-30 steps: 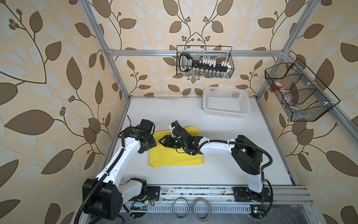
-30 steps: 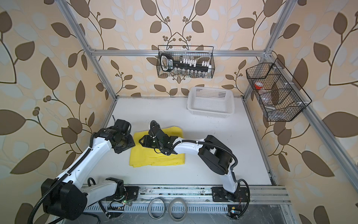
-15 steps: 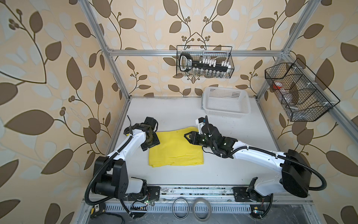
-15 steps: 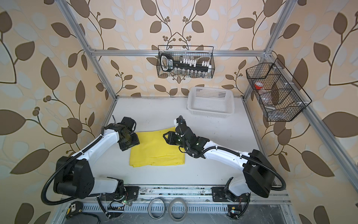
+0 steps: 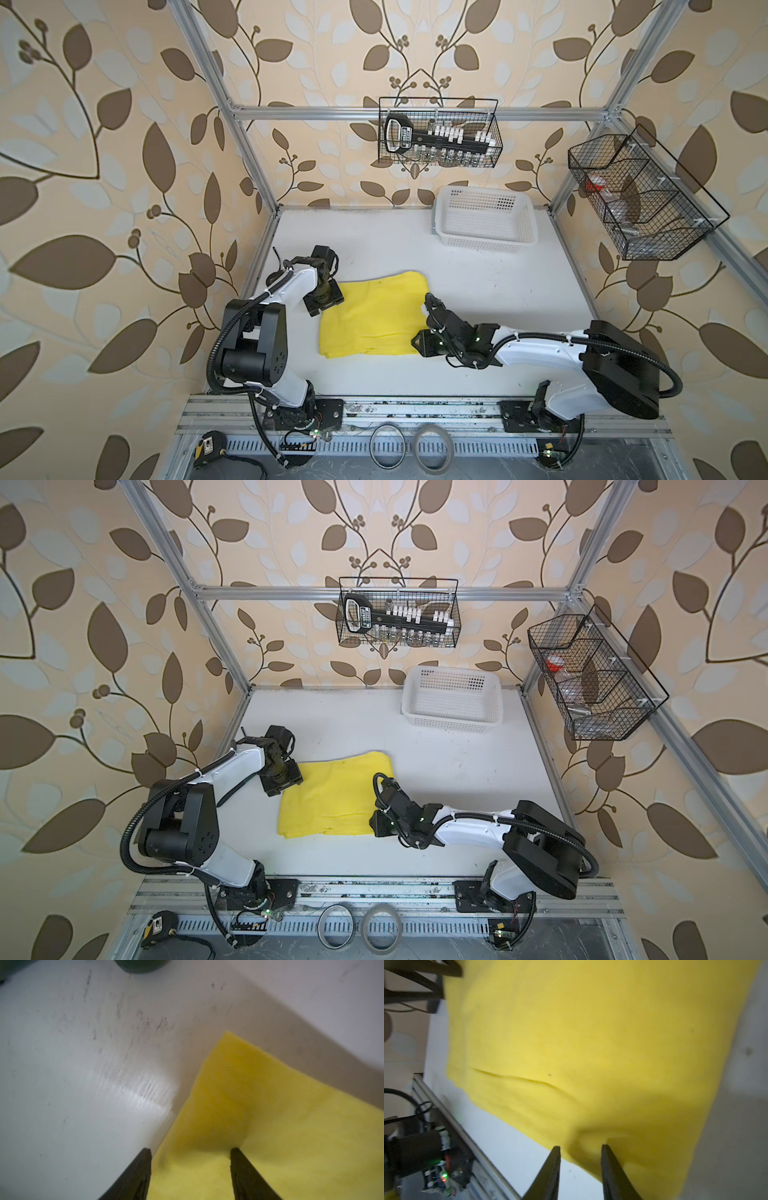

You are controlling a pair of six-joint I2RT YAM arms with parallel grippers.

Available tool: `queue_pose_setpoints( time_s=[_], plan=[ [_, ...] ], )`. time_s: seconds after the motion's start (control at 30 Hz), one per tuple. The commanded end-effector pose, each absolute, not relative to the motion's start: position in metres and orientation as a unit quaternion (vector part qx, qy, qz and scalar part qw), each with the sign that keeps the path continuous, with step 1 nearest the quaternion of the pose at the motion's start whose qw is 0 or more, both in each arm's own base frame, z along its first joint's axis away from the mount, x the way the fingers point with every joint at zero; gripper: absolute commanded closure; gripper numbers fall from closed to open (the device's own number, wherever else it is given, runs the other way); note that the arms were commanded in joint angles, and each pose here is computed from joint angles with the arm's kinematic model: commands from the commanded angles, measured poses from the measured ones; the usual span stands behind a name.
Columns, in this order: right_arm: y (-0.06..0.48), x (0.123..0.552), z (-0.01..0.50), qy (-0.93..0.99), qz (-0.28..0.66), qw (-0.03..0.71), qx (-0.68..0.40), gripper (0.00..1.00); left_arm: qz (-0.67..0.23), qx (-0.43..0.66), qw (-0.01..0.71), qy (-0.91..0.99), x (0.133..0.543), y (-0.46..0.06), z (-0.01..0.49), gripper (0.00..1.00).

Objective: Fold and stack the trousers
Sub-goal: Smooth out the trousers at the center of the table.

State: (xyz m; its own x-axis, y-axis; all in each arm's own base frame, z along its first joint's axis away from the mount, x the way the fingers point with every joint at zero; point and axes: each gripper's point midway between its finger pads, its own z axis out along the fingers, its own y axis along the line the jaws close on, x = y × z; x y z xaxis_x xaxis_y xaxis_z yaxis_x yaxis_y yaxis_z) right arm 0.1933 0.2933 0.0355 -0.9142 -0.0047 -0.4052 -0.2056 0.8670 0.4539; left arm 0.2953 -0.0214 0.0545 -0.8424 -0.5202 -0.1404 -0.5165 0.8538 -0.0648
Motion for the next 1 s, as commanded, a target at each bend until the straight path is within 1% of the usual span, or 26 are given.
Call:
queue_pose_setpoints(
  time_s=[0.0,0.13,0.2,0.3,0.43,0.6,0.7,0.83,0.87,0.93,0.97],
  plan=[
    [0.281,0.194,0.019,0.952,0.227,0.202,-0.044,0.67,-0.024,-0.256,0.076,0.964,0.307,-0.026,0.058,0.42],
    [0.279,0.185,0.013,0.954,0.228,0.188,-0.056,0.68,-0.026,-0.254,0.062,0.965,0.312,-0.029,0.051,0.52],
    [0.283,0.187,0.032,0.947,0.247,0.198,-0.062,0.68,-0.017,-0.25,0.063,0.966,0.313,-0.026,0.054,0.53],
    [0.284,0.205,0.069,0.933,0.272,0.228,-0.056,0.67,0.0,-0.246,0.084,0.966,0.315,-0.021,0.074,0.53],
    [0.281,0.24,0.099,0.916,0.297,0.266,-0.041,0.66,-0.002,-0.241,0.106,0.965,0.306,-0.029,0.098,0.47],
    [0.29,0.277,0.112,0.903,0.315,0.289,-0.04,0.62,-0.037,-0.232,0.109,0.966,0.286,-0.065,0.1,0.46],
    [0.297,0.293,0.107,0.902,0.311,0.295,-0.049,0.59,-0.048,-0.213,0.112,0.969,0.28,-0.091,0.092,0.46],
    [0.301,0.309,0.101,0.899,0.312,0.301,-0.057,0.57,-0.037,-0.193,0.099,0.976,0.282,-0.111,0.071,0.41],
    [0.3,0.312,0.105,0.898,0.305,0.31,-0.067,0.56,-0.037,-0.188,0.1,0.976,0.284,-0.118,0.065,0.39],
    [0.293,0.316,0.111,0.898,0.289,0.325,-0.072,0.48,-0.029,-0.173,0.103,0.979,0.288,-0.13,0.057,0.36],
    [0.288,0.316,0.115,0.896,0.287,0.329,-0.076,0.47,-0.017,-0.161,0.105,0.981,0.289,-0.136,0.053,0.34]
  ],
)
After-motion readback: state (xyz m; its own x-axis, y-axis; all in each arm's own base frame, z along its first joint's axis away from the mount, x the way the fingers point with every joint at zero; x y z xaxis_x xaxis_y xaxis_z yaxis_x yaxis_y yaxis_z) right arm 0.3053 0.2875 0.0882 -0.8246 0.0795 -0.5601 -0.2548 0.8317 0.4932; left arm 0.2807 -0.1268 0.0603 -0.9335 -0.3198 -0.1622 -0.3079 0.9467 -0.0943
